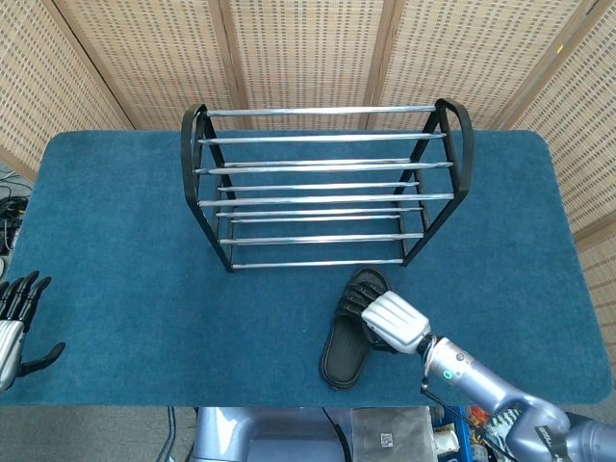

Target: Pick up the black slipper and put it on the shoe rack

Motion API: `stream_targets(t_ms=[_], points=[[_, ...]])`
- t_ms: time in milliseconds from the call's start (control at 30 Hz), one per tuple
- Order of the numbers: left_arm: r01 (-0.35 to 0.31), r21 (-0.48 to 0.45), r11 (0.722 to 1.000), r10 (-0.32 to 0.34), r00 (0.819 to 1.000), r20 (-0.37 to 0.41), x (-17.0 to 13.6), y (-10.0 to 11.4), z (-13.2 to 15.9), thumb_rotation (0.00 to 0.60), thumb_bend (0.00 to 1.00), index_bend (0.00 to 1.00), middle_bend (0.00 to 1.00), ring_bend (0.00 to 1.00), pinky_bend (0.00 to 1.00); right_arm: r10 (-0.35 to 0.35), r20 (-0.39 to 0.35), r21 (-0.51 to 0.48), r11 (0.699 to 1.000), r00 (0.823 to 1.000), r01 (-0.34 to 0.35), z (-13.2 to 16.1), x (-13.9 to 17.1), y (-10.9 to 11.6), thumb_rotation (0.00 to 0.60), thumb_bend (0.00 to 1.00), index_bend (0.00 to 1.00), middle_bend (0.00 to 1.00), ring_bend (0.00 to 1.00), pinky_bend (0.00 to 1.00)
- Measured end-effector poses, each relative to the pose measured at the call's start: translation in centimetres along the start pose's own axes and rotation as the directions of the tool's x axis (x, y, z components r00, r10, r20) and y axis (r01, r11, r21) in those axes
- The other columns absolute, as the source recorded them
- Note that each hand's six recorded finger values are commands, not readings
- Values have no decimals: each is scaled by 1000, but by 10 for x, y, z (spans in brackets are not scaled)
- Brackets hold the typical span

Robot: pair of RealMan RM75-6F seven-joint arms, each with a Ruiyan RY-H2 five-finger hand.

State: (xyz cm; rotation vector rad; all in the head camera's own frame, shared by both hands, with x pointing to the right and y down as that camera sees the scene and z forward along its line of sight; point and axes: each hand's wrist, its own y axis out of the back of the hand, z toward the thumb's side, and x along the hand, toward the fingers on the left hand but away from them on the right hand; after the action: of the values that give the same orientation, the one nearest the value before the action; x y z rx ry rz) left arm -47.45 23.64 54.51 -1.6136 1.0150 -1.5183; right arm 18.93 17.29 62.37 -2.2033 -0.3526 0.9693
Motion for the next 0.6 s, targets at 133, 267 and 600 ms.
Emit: stream_targets(t_ms=[133, 267, 600], points=[[3, -5, 1000, -3, 1000, -4, 1, 0, -1, 600, 242, 0, 0, 0, 0, 31, 23, 17, 999, 999, -31, 6, -27, -7, 600, 1000, 220, 220, 97, 100], [6, -10, 1000, -6, 1000, -9, 3, 0, -3, 600, 242, 0, 0, 0, 0, 68, 62, 35, 997, 996, -70, 6, -49, -18, 600, 1000, 229, 229, 102, 100], [7, -13, 1000, -7, 1000, -10, 4, 0, -4, 600, 242, 0, 0, 0, 0, 171, 196, 58, 981, 965, -186, -4, -74, -33, 600, 1000, 253, 250, 111, 100]])
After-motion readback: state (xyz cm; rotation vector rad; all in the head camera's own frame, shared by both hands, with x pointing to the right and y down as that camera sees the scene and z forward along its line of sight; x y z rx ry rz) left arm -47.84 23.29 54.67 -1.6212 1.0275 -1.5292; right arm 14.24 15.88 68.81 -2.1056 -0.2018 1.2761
